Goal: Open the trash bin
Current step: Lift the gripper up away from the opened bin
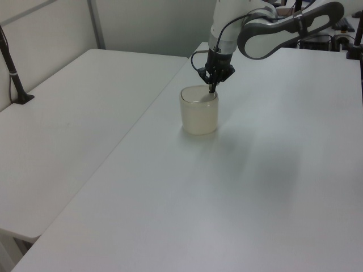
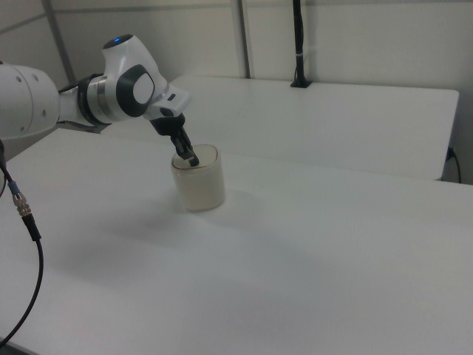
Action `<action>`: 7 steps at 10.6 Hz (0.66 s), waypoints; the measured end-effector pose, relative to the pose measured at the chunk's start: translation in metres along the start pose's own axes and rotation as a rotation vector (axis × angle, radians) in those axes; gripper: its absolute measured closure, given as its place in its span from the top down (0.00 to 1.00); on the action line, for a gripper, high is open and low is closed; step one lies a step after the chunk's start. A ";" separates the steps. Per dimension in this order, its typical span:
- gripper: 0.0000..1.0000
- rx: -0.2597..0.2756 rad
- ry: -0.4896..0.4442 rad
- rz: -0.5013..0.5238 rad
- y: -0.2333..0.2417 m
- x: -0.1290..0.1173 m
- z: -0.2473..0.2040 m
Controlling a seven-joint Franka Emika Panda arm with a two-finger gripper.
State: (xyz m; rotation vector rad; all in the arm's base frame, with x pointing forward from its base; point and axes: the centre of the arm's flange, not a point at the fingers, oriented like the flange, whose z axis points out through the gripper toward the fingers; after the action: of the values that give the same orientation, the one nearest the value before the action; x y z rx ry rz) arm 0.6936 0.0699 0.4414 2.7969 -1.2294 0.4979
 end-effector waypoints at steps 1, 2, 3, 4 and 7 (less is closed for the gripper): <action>0.01 0.006 0.004 0.002 0.000 0.001 -0.004; 0.01 0.017 0.013 0.005 -0.001 0.004 -0.013; 0.01 0.039 0.030 0.014 -0.001 0.009 -0.031; 0.01 0.049 0.041 0.022 0.002 0.012 -0.048; 0.01 0.085 0.059 0.066 0.020 0.023 -0.124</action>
State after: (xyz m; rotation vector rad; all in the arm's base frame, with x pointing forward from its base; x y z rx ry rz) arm 0.6601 0.0611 0.5644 2.7953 -1.3231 0.6467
